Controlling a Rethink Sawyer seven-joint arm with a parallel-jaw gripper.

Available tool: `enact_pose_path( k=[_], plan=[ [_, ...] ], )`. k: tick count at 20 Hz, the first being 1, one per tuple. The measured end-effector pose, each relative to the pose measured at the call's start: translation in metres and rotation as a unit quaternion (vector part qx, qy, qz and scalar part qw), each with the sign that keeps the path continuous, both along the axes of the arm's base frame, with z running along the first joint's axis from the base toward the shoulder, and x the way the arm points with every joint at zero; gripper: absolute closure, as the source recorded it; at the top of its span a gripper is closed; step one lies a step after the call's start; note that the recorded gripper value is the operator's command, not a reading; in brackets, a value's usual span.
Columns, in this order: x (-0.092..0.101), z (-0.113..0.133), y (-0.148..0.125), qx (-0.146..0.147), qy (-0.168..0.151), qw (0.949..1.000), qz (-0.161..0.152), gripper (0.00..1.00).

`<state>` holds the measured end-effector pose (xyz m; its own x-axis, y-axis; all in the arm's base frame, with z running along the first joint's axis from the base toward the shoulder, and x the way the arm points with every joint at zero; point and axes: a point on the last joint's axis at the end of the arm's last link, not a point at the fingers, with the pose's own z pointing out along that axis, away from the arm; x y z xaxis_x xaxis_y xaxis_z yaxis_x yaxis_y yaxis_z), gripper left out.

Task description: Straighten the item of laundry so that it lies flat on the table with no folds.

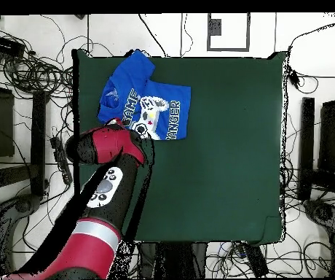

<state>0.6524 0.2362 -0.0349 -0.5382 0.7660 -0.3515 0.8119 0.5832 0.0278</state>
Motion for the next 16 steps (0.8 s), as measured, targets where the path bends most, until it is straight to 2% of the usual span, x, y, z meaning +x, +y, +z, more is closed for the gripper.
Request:
enact_pose_path(
  k=[7, 16],
  plan=[
    [-0.006, 0.018, -0.004, 0.024, 0.006, 0.9995, -0.022, 0.00],
    [-0.009, 0.052, 0.018, 0.058, -0.002, 0.9980, -0.025, 0.00]
  ],
)
